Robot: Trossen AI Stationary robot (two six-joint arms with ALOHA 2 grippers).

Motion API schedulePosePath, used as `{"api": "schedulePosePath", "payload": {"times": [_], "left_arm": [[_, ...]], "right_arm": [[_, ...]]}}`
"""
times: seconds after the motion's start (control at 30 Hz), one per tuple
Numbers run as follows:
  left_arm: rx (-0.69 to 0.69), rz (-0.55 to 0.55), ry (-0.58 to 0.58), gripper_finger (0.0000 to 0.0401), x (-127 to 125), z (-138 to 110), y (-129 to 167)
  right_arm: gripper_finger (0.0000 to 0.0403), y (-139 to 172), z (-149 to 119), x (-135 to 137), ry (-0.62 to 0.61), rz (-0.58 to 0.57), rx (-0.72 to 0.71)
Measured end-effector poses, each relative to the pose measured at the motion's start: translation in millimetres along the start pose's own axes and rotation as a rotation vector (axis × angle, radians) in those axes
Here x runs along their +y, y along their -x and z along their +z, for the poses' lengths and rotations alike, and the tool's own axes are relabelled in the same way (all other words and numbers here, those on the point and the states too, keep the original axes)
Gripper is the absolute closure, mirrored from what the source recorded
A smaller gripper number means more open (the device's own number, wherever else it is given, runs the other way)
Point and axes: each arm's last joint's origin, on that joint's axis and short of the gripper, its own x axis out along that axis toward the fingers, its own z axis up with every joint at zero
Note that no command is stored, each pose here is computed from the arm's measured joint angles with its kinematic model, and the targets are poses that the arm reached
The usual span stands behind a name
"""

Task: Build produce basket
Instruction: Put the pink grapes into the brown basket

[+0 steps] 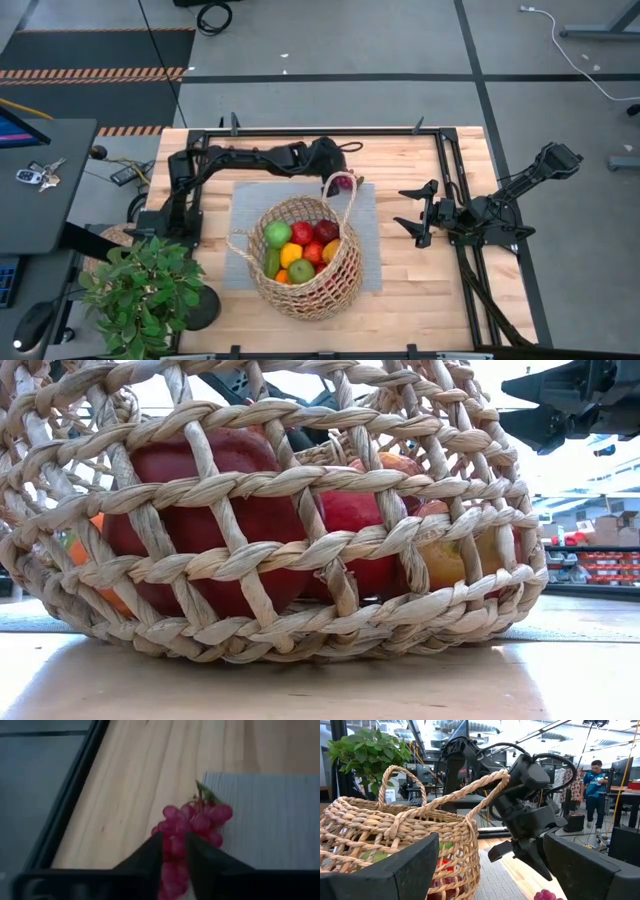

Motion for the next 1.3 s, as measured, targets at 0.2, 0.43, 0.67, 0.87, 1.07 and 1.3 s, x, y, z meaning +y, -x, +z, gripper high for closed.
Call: {"api": "schedulePosePath", "payload": {"times": [0.2,0.43,0.67,0.87,1.07,1.3], "left_arm": [[-0.092,-0.051,0.054,0.0188,0.5,7.7,0.2],[-0.144,-0.050,0.077,0.0076,-1.2,5.7,-17.2],[-0.026,0.042,-0.032,0.0079,-5.7,-14.4,-39.2],[0.118,0.065,-0.081,0.0098,-4.0,-18.9,-36.8],[0.226,0.056,-0.138,0.0128,-1.0,-16.6,-31.6],[0.355,0.017,-0.172,0.0178,-3.4,-30.2,-43.2]], "right_arm": [[0.0041,0.0,0.0,0.0,0.000,0.000,0.000],[0.0041,0.0,0.1,0.0,-0.001,0.000,-0.001],[0.0041,-0.1,-0.2,0.0,0.001,-0.004,0.002],[0.0041,0.0,-0.3,-0.1,0.001,-0.005,0.003],[0.0041,-0.1,-0.4,-0.1,0.002,-0.006,0.003],[0.0041,-0.1,-0.3,-0.1,0.001,-0.007,0.003]]}}
